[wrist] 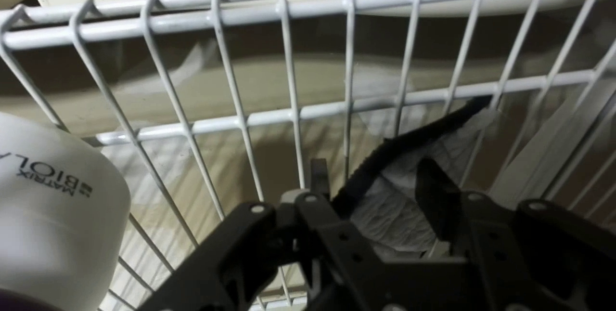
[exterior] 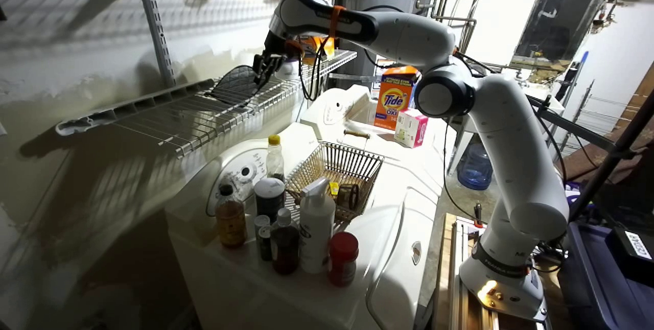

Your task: Remove the grey potholder from the spaces of the rack

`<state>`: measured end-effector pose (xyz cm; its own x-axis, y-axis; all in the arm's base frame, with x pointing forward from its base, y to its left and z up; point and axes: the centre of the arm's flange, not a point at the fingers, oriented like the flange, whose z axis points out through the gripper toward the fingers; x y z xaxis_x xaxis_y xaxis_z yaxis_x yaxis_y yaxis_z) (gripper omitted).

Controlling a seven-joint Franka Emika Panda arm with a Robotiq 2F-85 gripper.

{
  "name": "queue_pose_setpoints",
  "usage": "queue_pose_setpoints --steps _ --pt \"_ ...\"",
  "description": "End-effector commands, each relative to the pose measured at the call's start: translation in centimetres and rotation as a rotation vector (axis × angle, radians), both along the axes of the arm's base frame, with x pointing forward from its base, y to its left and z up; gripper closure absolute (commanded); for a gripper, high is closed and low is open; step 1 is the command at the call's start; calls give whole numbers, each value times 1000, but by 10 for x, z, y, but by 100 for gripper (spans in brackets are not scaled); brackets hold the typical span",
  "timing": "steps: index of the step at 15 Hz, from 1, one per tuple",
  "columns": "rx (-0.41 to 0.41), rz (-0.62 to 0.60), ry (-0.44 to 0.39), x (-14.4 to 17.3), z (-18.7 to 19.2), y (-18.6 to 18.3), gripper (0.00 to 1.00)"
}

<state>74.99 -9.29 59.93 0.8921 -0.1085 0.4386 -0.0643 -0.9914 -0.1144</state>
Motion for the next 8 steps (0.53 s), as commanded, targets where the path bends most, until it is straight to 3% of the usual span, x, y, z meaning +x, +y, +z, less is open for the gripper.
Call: queue_pose_setpoints --steps 1,4,8 --pt "55 1 3 23 8 -4 81" --pt "22 15 3 24 5 3 98" --pt "-54 81 2 20 7 26 98"
